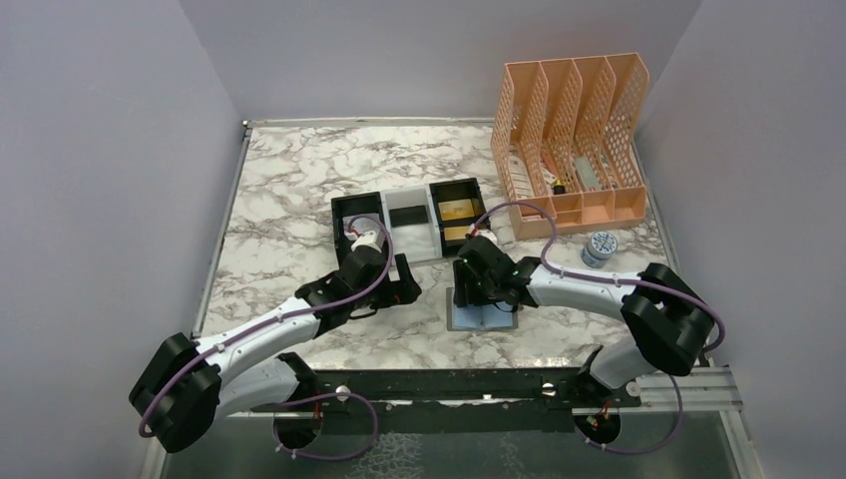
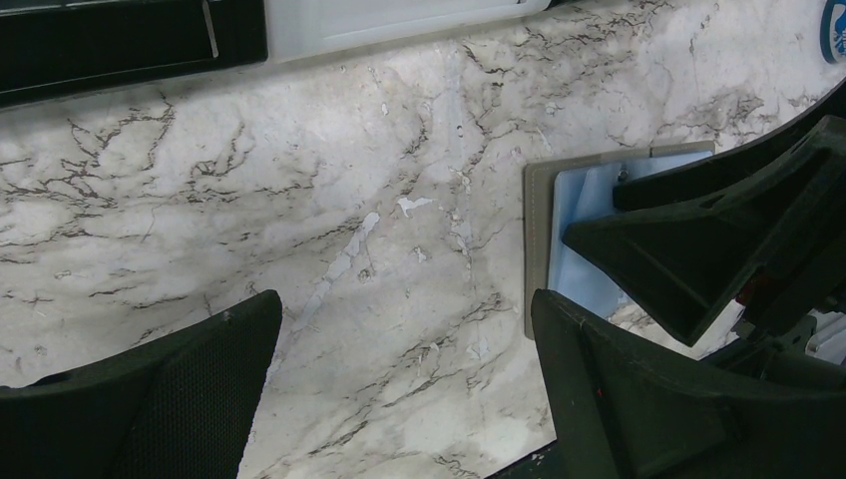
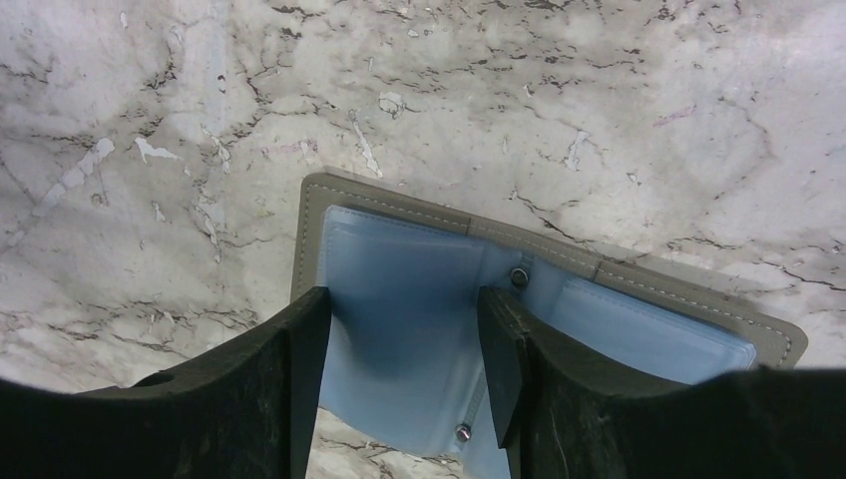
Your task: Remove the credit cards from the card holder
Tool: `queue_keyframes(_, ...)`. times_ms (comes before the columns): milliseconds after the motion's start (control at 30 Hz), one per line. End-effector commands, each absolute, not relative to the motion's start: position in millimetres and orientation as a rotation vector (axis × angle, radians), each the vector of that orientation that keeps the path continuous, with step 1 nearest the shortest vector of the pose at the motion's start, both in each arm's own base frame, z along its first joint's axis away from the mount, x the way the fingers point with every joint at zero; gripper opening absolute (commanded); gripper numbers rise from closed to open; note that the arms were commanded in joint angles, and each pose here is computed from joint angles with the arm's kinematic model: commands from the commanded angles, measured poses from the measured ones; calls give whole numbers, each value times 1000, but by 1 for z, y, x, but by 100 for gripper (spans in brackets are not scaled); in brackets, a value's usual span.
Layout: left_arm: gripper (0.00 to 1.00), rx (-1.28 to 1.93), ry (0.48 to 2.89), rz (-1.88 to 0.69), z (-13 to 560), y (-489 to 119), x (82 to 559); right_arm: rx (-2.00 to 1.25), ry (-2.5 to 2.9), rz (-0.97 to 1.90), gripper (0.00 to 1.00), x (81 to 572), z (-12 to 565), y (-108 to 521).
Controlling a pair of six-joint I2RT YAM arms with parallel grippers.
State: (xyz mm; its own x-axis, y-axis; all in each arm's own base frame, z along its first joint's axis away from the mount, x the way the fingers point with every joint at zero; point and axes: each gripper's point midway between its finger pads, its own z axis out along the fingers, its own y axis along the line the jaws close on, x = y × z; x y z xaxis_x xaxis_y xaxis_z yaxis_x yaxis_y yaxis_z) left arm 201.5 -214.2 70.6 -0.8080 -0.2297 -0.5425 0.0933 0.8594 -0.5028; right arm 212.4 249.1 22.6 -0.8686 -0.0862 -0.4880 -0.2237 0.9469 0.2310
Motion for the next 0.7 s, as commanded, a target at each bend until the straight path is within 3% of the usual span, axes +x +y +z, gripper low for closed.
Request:
queue_keyframes(0,99,-91,2391,-744,83,-223,207,-193,2704,147,54,199,-15,212)
queue_keyframes(267,99,-84,2405,-755,81,-227,207,-215,2686,257,37,199,-9,226)
queue_keyframes(400,99,-46,2392,-830,88,-240,207,-230,2661,351,36,200,3,239)
queue_keyframes(667,94,156,2352,-988,109,-291,203,-178,2508,408,65,214,70,238)
